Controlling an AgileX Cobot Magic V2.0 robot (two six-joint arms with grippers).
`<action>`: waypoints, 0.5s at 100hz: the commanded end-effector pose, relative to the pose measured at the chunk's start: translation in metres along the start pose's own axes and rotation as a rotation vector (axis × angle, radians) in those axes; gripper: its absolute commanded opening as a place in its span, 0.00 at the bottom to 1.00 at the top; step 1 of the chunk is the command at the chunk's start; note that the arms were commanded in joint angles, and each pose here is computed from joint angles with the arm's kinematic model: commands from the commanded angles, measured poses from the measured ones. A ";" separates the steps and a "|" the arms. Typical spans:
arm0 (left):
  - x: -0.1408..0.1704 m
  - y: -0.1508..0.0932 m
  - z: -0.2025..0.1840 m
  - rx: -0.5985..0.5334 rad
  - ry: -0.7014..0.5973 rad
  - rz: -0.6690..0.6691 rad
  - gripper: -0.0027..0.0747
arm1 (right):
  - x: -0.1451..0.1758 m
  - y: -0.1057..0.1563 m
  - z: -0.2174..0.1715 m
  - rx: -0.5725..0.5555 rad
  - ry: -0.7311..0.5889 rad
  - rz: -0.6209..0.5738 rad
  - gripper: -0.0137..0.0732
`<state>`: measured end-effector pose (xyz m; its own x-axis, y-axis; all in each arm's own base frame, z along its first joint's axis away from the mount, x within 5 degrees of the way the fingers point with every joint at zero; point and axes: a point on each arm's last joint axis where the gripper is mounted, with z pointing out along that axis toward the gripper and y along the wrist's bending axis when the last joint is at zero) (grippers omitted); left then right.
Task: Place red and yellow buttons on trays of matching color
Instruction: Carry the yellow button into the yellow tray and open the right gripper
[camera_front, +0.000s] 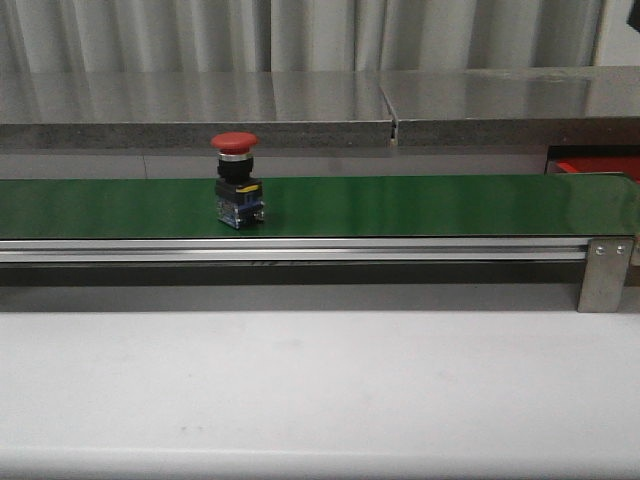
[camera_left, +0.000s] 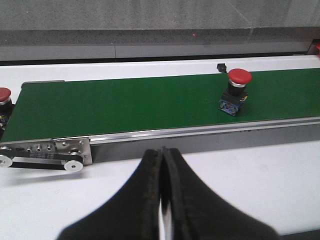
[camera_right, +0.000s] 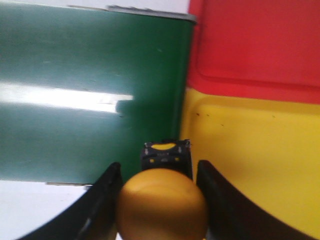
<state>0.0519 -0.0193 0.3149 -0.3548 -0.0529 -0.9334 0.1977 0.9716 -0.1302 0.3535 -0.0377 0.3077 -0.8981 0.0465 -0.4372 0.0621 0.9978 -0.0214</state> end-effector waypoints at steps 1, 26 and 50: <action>-0.014 -0.002 -0.003 0.011 -0.093 -0.019 0.01 | -0.004 -0.020 -0.022 0.016 -0.125 0.068 0.36; -0.014 -0.002 -0.003 0.011 -0.093 -0.019 0.01 | 0.010 -0.059 0.007 0.014 -0.104 0.229 0.36; -0.014 -0.002 -0.003 0.011 -0.093 -0.019 0.01 | 0.013 -0.061 0.035 0.023 -0.131 0.241 0.36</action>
<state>0.0519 -0.0193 0.3149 -0.3548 -0.0529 -0.9334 0.1977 0.9716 -0.1302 0.3493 -0.0971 0.2528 -0.8544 0.2789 -0.4384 0.2752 0.9586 0.0734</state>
